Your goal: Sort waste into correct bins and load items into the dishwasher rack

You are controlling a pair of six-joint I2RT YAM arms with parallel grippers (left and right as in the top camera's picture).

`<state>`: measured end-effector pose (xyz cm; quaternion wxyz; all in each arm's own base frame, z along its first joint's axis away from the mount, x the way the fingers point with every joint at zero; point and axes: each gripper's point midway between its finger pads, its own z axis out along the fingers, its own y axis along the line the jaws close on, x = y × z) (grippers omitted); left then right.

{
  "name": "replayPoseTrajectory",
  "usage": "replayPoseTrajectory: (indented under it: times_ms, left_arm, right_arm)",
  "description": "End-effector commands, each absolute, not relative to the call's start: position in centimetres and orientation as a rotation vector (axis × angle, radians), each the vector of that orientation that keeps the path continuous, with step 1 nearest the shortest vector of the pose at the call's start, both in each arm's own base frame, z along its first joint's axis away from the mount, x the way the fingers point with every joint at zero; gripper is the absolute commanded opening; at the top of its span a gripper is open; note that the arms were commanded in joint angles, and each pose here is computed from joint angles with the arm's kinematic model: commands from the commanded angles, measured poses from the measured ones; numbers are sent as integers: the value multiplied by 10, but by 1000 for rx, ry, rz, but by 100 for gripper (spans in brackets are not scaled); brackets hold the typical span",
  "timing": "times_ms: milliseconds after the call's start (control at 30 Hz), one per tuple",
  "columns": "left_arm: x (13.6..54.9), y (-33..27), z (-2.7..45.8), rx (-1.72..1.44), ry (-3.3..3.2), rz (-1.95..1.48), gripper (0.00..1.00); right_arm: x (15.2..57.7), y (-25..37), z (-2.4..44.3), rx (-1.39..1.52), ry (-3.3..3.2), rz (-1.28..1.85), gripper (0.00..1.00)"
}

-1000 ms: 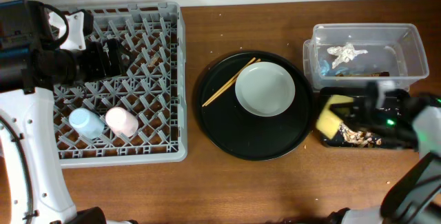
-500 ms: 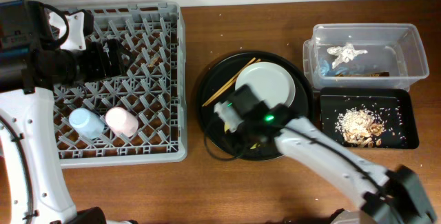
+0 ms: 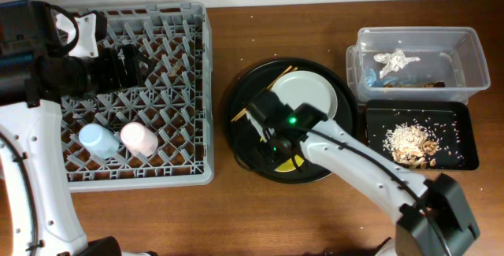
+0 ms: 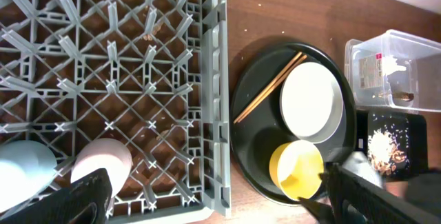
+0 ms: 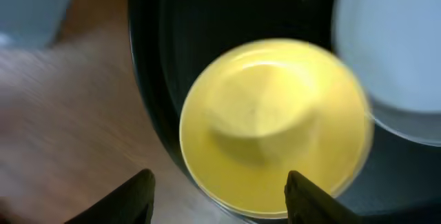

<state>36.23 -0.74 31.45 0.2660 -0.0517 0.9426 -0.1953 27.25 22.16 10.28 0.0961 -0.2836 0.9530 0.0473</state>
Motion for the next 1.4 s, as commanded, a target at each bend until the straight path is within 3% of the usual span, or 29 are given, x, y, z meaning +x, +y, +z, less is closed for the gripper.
replayPoseTrajectory:
  times_ms: [0,167,433,967,1067,1100,1367]
  left_arm:
    - [361,-10,324,-99,2517,-525,99]
    - [361,-10,324,-99,2516,-525,99]
    - [361,-10,324,-99,2517,-525,99]
    - [362,-21,330,-79,2486,-616,99]
    - [362,-21,330,-79,2486,-620,99]
    - [362,-21,330,-79,2486,-618,99]
    - [361,-21,330,-82,2491,-616,99]
  right_arm:
    - [301,208,152,-574,2782,176,62]
    - [307,207,167,-461,2823,458,63]
    - [317,179,164,-351,2856,414,69]
    - [326,172,155,-282,2868,344,68]
    - [326,172,155,-282,2868,344,85]
    - [326,172,155,-282,2870,343,99]
    - [316,168,152,-282,2915,331,98]
